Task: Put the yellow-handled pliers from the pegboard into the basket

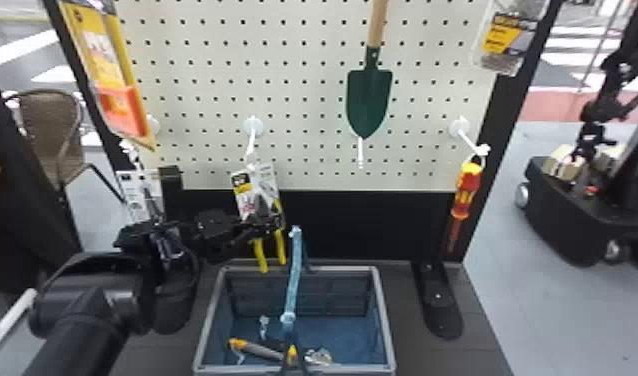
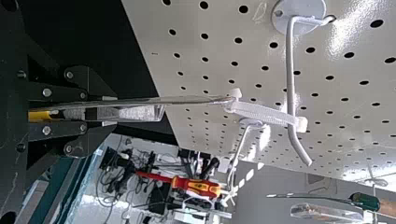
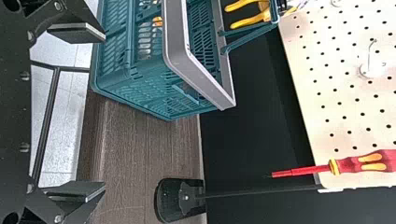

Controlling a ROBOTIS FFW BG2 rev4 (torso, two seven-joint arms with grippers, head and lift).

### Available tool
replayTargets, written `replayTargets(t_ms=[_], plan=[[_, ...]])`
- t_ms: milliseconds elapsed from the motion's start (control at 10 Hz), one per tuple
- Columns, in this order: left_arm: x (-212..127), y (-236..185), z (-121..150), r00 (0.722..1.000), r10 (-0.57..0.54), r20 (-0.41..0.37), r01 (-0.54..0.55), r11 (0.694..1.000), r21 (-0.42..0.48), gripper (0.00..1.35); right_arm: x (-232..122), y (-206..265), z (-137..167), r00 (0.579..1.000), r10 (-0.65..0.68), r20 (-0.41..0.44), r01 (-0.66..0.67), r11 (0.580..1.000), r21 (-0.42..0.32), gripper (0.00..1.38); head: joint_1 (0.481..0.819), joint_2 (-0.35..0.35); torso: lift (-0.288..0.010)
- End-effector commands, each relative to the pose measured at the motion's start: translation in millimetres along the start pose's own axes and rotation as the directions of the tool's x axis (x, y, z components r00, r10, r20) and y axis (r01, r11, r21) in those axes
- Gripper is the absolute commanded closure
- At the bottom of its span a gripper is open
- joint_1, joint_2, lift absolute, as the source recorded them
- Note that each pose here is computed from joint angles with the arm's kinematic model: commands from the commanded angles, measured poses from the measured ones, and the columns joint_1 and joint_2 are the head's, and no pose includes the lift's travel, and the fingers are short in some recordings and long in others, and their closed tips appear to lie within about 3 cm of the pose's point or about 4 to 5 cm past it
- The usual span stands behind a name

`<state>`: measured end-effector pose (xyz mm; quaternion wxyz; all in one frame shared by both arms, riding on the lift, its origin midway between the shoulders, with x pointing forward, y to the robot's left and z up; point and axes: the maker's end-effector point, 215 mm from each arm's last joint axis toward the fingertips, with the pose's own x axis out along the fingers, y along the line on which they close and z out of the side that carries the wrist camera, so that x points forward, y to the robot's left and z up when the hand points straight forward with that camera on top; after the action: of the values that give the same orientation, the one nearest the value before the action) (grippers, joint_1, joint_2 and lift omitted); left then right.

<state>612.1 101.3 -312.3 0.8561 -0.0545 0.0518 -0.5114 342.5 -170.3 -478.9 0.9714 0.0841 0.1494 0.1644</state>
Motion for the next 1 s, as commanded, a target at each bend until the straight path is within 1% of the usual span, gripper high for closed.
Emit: replayTargets(t_ms=[0,500,700,900], plan=[[0,0,0,1.000,0.000,0.000,0.000,1.000,0.000,1.20,0,0,0,1.000,0.000,0.000,0.000,1.000,0.001,0.17,0.549,0.000,-0.100],[0,-2,2,1.000,-0.003,0.001,0.003,1.000,0.001,1.20,1,0,1,1.000,0.000,0.003,0.000,1.000,0.001,0.17,0.549,0.000,-0.100],[0,-10,9,1.000,-0.003,-0.004,0.003,1.000,0.025,1.20,1,0,1,1.000,0.000,0.003,0.000,1.000,0.001,0.17,0.549,0.000,-0.100],[-6,-19,16,1.000,0.006,0.012,-0.007,1.000,0.029,1.20,1,0,1,1.000,0.000,0.003,0.000,1.000,0.001,0.17,0.549,0.000,-0.100]])
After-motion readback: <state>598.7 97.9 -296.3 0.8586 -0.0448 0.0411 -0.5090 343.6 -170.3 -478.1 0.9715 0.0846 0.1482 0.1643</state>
